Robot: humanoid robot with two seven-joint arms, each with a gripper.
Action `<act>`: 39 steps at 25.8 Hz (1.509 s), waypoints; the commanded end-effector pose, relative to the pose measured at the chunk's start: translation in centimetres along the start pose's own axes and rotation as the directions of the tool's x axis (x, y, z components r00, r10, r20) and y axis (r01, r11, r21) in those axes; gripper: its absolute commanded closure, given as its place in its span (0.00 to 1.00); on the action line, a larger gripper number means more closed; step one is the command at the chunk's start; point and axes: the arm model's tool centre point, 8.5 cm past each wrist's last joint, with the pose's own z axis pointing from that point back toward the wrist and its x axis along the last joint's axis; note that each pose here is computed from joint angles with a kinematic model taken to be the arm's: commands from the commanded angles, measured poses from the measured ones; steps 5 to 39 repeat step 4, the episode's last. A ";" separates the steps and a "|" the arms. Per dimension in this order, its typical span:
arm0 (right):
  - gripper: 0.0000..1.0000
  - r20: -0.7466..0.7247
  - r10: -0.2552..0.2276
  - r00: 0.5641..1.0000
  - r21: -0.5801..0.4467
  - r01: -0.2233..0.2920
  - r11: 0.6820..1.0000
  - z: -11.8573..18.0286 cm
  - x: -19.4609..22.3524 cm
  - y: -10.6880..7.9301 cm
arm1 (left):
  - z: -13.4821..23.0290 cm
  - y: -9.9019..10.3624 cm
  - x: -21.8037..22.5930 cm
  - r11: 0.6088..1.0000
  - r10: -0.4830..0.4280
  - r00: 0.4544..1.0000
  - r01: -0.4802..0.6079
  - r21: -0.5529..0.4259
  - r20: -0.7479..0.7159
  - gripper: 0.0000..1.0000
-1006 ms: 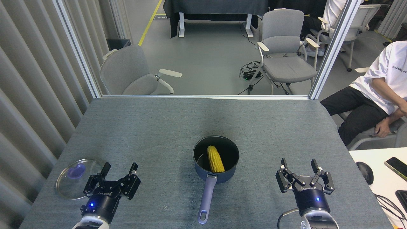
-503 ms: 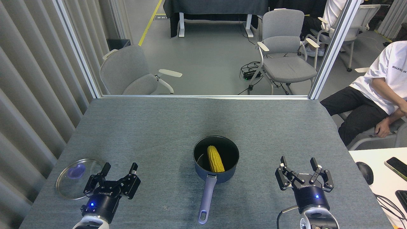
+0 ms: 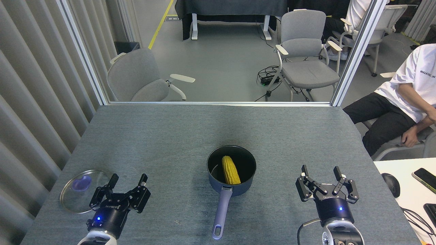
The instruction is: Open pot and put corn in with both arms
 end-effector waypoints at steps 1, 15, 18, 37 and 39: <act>0.01 0.000 0.001 1.000 0.005 -0.001 1.000 0.0 0.0 0.0 | 0.0 0.0 0.0 1.000 0.000 1.000 0.000 0.000 0.000 0.01; 0.01 -0.002 0.007 1.000 0.008 -0.007 1.000 0.0 -0.3 0.1 | 0.0 0.0 0.0 1.000 0.000 1.000 0.000 0.000 0.000 0.01; 0.01 -0.002 0.007 1.000 0.008 -0.007 1.000 0.0 -0.3 0.1 | 0.0 0.0 0.0 1.000 0.000 1.000 0.000 0.000 0.000 0.01; 0.01 -0.002 0.007 1.000 0.008 -0.007 1.000 0.0 -0.3 0.1 | 0.0 0.0 0.0 1.000 0.000 1.000 0.000 0.000 0.000 0.01; 0.01 -0.002 0.007 1.000 0.008 -0.007 1.000 0.0 -0.3 0.1 | 0.0 0.0 0.0 1.000 0.000 1.000 0.000 0.000 0.000 0.01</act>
